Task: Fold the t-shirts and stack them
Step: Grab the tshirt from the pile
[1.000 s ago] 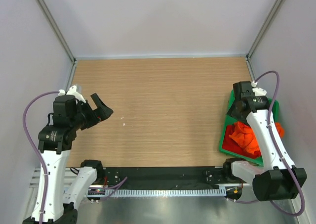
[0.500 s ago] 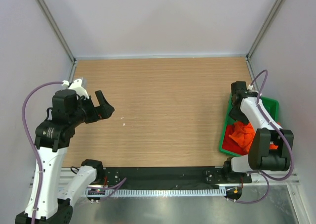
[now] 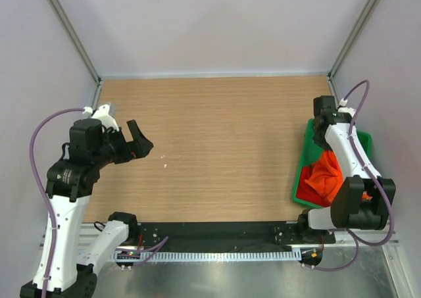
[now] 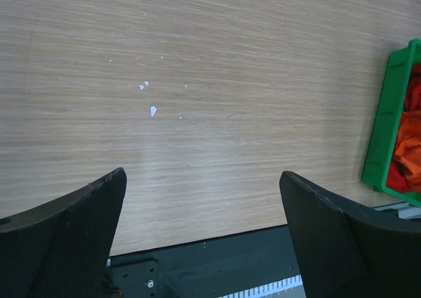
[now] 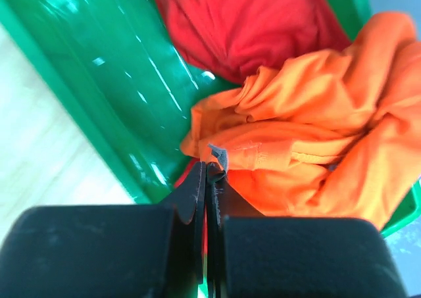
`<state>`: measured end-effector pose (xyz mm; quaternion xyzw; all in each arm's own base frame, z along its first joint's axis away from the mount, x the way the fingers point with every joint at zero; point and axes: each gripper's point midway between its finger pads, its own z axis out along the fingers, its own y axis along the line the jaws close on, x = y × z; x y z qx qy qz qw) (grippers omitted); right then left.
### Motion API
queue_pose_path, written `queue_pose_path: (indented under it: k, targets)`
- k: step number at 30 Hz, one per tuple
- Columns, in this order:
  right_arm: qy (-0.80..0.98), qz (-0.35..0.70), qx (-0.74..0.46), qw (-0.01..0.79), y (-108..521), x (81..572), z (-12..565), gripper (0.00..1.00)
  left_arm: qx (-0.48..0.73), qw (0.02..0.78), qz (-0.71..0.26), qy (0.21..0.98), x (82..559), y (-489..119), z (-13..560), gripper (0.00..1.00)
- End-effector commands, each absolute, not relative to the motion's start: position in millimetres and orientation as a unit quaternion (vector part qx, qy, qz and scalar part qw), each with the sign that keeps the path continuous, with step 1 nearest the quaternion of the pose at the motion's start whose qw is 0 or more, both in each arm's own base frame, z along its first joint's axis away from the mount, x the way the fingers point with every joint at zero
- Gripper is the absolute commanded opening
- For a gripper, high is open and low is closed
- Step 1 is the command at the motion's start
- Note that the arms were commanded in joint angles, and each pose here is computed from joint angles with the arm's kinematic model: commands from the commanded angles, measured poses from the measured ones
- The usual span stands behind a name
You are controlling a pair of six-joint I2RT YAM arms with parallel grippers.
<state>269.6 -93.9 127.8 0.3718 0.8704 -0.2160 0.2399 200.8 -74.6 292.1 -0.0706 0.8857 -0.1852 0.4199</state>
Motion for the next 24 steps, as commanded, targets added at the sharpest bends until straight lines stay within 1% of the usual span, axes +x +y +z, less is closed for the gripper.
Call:
queue_pose_path:
  k: [1, 5, 8, 11, 12, 14, 15, 17, 18, 20, 21, 23, 24]
  targets:
    - [0.837, -0.204, 0.406, 0.305, -99, 274, 176, 0.01, -0.064, 0.43, -0.208, 0.876, 200, -82, 309, 1.0]
    - [0.834, -0.175, 0.406, 0.331, -93, 276, 190, 0.01, -0.064, 0.432, -0.217, 0.873, 198, -84, 314, 1.0]
    - [0.828, -0.165, 0.398, 0.357, -93, 280, 213, 0.01, -0.064, 0.434, -0.218, 0.872, 198, -84, 318, 1.0]
    - [0.815, -0.149, 0.393, 0.399, -93, 290, 254, 0.01, -0.065, 0.435, -0.222, 0.87, 197, -85, 320, 1.0]
    - [0.803, -0.134, 0.393, 0.427, -92, 295, 281, 0.01, -0.062, 0.436, -0.225, 0.869, 197, -87, 322, 1.0]
    - [0.787, -0.114, 0.391, 0.463, -90, 302, 313, 0.01, -0.062, 0.434, -0.228, 0.87, 197, -87, 320, 1.0]
    - [0.767, -0.093, 0.389, 0.501, -88, 308, 346, 0.01, -0.059, 0.436, -0.229, 0.868, 197, -88, 322, 1.0]
    - [0.748, -0.069, 0.384, 0.536, -84, 316, 379, 0.01, -0.057, 0.438, -0.23, 0.867, 197, -89, 323, 1.0]
    - [0.722, -0.046, 0.379, 0.577, -82, 317, 419, 0.01, -0.054, 0.439, -0.231, 0.867, 198, -90, 324, 1.0]
    - [0.716, 0.007, 0.351, 0.604, -65, 331, 450, 0.01, -0.051, 0.444, -0.232, 0.864, 197, -90, 329, 1.0]
    - [0.692, 0.04, 0.335, 0.638, -56, 330, 489, 0.01, -0.05, 0.444, -0.232, 0.864, 196, -91, 330, 1.0]
    - [0.69, 0.097, 0.295, 0.654, -31, 342, 516, 0.01, -0.05, 0.448, -0.231, 0.862, 195, -89, 333, 1.0]
    - [0.665, 0.124, 0.276, 0.683, -22, 334, 550, 0.01, -0.051, 0.453, -0.229, 0.86, 195, -88, 336, 1.0]
